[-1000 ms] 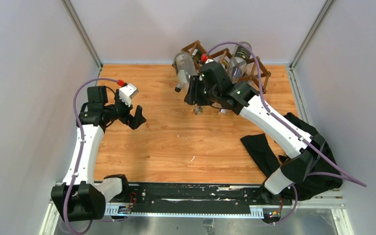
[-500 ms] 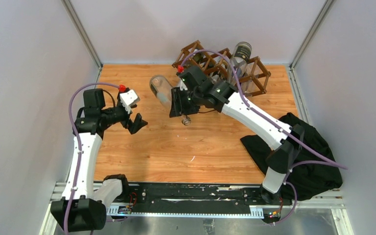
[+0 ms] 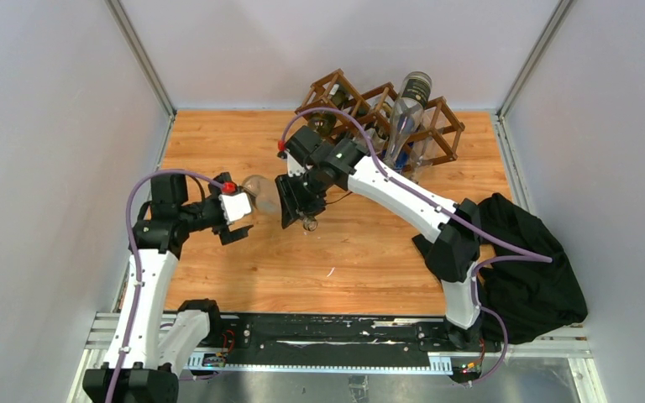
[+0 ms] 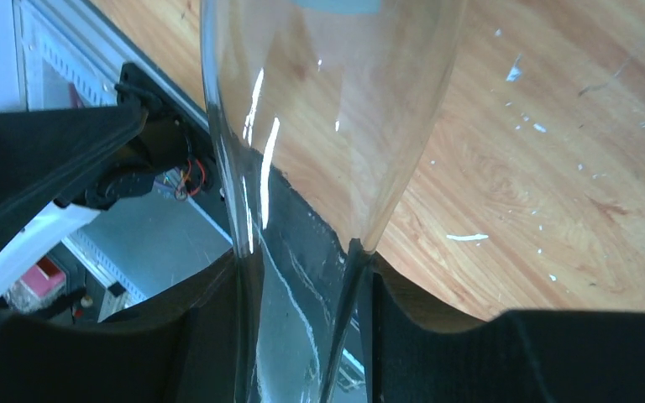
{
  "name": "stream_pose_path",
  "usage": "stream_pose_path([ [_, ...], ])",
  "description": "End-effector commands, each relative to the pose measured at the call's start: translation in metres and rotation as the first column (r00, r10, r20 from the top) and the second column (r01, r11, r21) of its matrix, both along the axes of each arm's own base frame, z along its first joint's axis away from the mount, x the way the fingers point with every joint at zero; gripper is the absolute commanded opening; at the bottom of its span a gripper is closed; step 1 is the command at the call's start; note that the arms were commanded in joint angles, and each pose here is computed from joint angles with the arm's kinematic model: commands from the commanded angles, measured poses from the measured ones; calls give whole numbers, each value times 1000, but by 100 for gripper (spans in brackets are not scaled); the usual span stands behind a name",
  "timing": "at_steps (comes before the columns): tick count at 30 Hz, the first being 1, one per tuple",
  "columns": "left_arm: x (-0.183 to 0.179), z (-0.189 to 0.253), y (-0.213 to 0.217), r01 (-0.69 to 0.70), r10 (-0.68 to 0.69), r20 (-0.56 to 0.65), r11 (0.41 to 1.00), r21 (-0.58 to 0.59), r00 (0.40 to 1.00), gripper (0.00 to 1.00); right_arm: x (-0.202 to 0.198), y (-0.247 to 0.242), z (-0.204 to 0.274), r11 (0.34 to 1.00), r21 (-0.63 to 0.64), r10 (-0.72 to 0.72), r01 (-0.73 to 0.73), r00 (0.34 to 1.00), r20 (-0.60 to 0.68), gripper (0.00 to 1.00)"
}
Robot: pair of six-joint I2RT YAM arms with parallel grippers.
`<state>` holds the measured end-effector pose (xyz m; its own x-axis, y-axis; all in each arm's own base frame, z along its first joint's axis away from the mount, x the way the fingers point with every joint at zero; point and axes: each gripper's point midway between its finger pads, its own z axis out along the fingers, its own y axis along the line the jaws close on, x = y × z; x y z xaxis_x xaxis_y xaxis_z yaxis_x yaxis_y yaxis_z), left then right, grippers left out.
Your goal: Take the wine bottle off the wine rack
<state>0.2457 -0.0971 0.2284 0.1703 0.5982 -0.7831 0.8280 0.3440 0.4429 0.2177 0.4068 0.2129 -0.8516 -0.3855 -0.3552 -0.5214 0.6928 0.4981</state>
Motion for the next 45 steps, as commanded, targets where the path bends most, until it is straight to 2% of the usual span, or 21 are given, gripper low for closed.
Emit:
stream_pose_path([
  [1,-8,-10,0,70,-80,90,992,104,993,100,-12,24,58,971,186,132,-151,985,112,0],
  [6,-22,-25,-10,155,-177,129,974,163,976,100,-21,27,63,955,220,185,-201,979,89,0],
  [13,-24,-32,-9,205,-277,235,935,290,932,100,-36,27,59,940,238,243,-243,969,30,0],
  [18,-24,-31,-13,240,-327,262,918,315,908,100,-49,34,61,921,265,294,-285,956,7,0],
  [24,-23,-34,-16,259,-341,250,915,310,906,100,-65,47,62,899,290,347,-330,938,-10,0],
  [32,-29,-54,-19,272,-332,176,916,296,927,100,-66,63,76,877,336,363,-344,932,4,0],
  [34,-29,-59,-18,272,-326,155,917,293,933,97,-67,64,79,873,342,367,-347,930,5,0],
  [37,-29,-64,-18,267,-311,125,922,279,942,86,-69,63,80,868,351,374,-352,927,6,0],
  [40,-29,-64,-19,266,-302,108,928,262,947,64,-68,61,76,871,344,372,-351,928,6,0],
  [41,-29,-63,-20,265,-298,102,930,253,949,50,-66,60,74,874,340,369,-347,930,1,4],
  [43,-25,-60,-21,250,-275,87,942,224,957,18,-63,56,72,879,337,360,-338,933,-4,17],
  [45,-18,-54,-22,216,-238,100,956,197,966,0,-58,52,74,884,338,345,-323,939,-5,33],
])
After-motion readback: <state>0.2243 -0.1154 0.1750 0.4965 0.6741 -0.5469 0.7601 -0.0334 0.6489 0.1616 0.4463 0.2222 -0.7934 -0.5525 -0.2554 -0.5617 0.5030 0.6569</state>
